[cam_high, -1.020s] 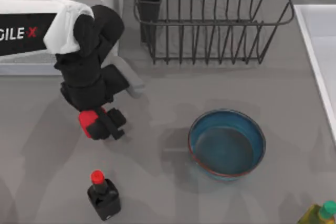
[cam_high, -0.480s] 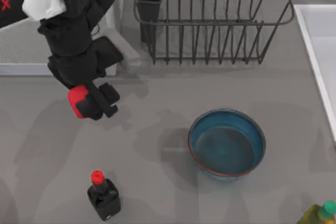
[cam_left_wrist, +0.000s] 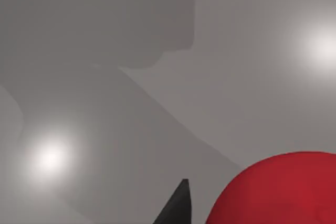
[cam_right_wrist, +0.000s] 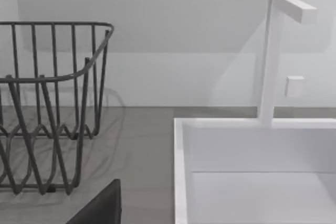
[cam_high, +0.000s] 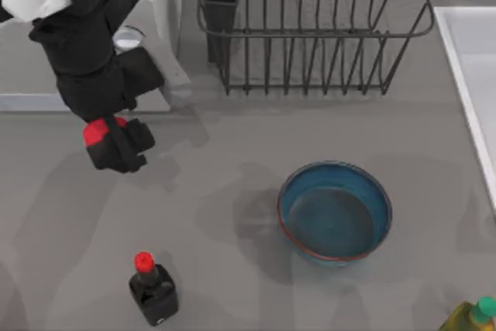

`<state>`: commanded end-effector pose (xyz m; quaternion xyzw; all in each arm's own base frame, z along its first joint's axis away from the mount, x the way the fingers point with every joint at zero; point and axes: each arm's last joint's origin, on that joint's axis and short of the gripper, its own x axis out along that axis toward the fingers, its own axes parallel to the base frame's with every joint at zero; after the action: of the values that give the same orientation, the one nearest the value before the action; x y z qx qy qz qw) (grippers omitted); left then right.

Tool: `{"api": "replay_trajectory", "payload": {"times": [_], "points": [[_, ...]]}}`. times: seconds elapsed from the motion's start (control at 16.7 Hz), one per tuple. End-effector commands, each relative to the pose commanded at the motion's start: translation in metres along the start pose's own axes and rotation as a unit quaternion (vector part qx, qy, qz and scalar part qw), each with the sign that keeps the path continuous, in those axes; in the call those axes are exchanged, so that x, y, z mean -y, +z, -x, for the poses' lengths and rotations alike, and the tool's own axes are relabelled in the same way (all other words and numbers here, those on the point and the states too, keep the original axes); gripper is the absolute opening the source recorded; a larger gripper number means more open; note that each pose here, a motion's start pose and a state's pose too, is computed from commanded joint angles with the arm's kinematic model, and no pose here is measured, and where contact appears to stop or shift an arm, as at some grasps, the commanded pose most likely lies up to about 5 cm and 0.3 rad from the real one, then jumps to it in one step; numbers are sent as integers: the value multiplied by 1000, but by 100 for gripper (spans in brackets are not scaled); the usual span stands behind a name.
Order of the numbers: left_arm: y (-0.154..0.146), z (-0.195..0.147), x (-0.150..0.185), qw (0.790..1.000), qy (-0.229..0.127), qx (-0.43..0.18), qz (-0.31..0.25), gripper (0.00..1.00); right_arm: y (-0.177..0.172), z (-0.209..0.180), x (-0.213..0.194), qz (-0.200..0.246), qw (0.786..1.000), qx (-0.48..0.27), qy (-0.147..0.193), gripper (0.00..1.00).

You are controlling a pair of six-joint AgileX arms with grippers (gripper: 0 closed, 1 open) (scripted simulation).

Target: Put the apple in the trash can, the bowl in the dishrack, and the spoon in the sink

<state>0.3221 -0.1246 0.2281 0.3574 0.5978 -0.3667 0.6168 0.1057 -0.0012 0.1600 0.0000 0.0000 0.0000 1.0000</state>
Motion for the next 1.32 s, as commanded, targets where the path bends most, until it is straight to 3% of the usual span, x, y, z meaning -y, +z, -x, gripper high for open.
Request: {"api": "replay_trajectory", "payload": {"times": [0.3,0.54,0.9,1.32], "points": [[-45,33,-7,989,10,13,-150,0,0,0,0,0,1000,0,0,100],[-90,54,-8,946,17,10,-324,0,0,0,0,0,1000,0,0,100],[-152,66,1,825,5,-13,-566,0,0,0,0,0,1000,0,0,100],[-204,61,14,655,-20,-45,-754,0,0,0,0,0,1000,0,0,100]]}}
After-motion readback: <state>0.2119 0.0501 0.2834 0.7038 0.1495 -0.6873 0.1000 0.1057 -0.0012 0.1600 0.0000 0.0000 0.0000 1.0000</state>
